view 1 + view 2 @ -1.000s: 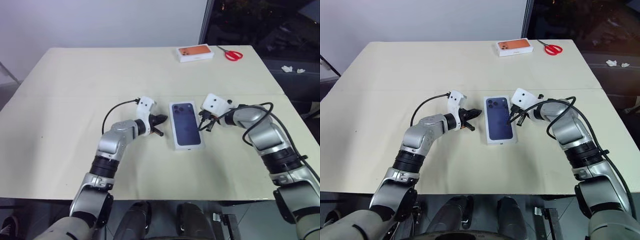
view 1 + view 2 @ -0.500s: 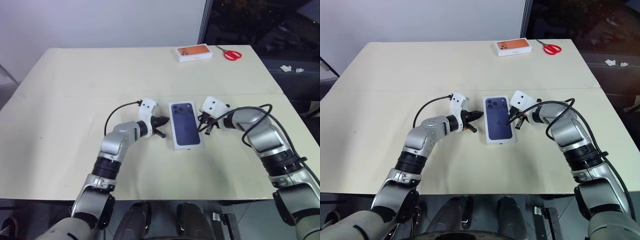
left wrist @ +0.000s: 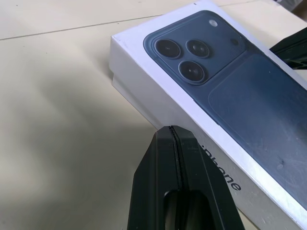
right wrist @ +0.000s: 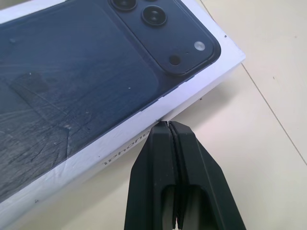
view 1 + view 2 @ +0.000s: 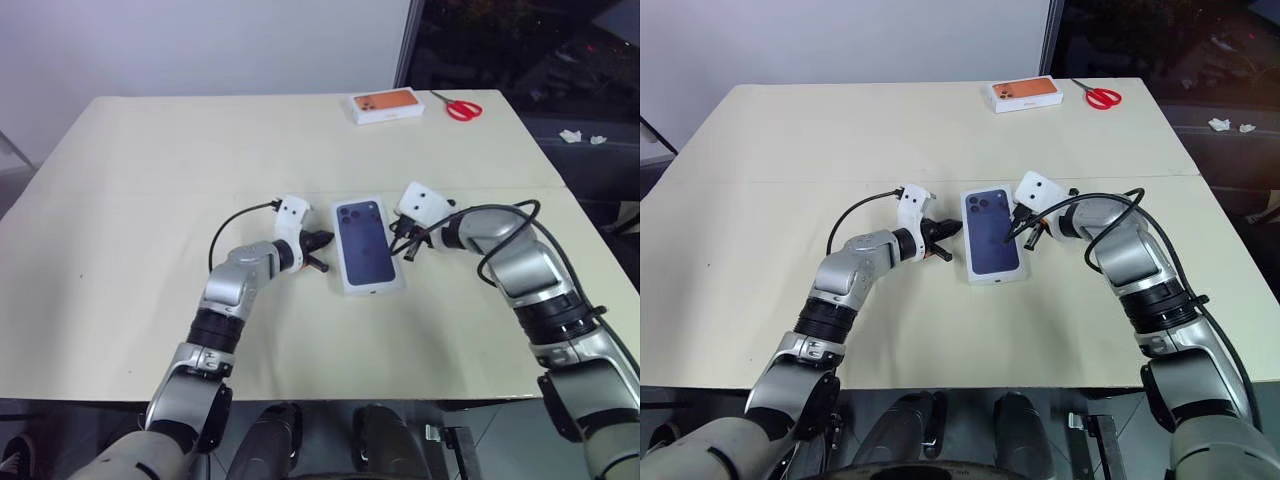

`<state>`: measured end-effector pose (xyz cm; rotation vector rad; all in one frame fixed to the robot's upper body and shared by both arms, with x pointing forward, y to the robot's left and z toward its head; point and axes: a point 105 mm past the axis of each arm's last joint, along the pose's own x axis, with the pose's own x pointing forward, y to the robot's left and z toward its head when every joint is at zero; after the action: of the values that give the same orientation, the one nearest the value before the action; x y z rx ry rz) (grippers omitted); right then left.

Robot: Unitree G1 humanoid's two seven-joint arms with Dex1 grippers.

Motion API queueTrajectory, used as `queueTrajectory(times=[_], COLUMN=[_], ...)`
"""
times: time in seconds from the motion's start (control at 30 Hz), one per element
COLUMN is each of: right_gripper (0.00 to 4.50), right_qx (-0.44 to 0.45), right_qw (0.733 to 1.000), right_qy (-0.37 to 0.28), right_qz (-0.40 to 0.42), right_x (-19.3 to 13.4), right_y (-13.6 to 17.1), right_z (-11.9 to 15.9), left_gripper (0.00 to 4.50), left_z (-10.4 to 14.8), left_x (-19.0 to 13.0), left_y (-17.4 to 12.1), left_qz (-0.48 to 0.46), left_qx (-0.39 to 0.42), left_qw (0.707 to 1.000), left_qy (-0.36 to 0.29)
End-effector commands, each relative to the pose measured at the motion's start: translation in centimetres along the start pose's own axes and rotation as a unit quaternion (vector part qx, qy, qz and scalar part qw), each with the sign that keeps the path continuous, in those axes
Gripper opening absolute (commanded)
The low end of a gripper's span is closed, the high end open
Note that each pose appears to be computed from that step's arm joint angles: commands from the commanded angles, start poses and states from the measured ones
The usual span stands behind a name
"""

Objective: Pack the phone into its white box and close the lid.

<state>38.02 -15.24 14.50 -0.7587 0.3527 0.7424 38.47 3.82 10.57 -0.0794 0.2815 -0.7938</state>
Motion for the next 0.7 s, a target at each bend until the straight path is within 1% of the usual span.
queueTrajectory(times=[0.03, 0.17, 0.23, 0.3, 0.37, 0.43, 0.47, 0.53, 0.6, 0.67, 0.7], right_gripper=[0.05, 0.05, 0.05, 0.05, 0.05, 0.05, 0.05, 0.05, 0.05, 0.05, 0.05], right_qx=[-0.026, -0.041, -0.027, -0.011, 0.030, 0.042, 0.056, 0.052, 0.042, 0.045, 0.043], right_qw=[1.000, 0.999, 0.999, 0.999, 0.996, 0.992, 0.989, 0.989, 0.990, 0.990, 0.992], right_qy=[-0.007, 0.003, -0.004, -0.024, -0.063, -0.098, -0.115, -0.124, -0.122, -0.122, -0.113], right_qz=[-0.003, -0.007, -0.021, -0.035, -0.054, -0.069, -0.072, -0.069, -0.058, -0.051, -0.043], right_x=[0.2, 0.1, -0.5, -1.2, -2.1, -2.7, -2.8, -2.3, -1.5, -0.8, 0.0], right_y=[0.0, 0.0, -1.0, -2.0, -3.5, -4.5, -4.8, -4.5, -3.7, -3.1, -2.3], right_z=[0.7, 0.2, 0.5, 1.1, 2.5, 3.9, 4.6, 5.4, 5.6, 5.6, 5.0], left_gripper=[0.00, 0.00, 0.00, 0.00, 0.00, 0.00, 0.00, 0.00, 0.00, 0.00, 0.00], left_z=[1.4, 1.2, 1.9, 2.9, 4.7, 6.5, 7.5, 9.0, 9.0, 8.0, 6.6], left_x=[0.4, 0.2, -0.2, -0.7, -1.1, -1.3, -1.2, -0.7, 0.2, 1.0, 1.6], left_y=[-0.8, -0.4, -0.1, 0.2, 0.3, 0.1, -0.1, -0.6, -1.0, -1.1, -1.1], left_qz=[-0.013, -0.003, 0.001, 0.007, 0.009, 0.004, 0.001, -0.005, -0.009, -0.006, -0.006], left_qx=[0.015, 0.022, 0.022, 0.024, 0.017, 0.012, 0.008, 0.010, 0.019, 0.048, 0.057], left_qw=[1.000, 1.000, 0.999, 0.998, 0.997, 0.994, 0.993, 0.990, 0.991, 0.992, 0.995], left_qy=[-0.019, -0.019, -0.032, -0.050, -0.077, -0.106, -0.120, -0.141, -0.135, -0.113, -0.087])
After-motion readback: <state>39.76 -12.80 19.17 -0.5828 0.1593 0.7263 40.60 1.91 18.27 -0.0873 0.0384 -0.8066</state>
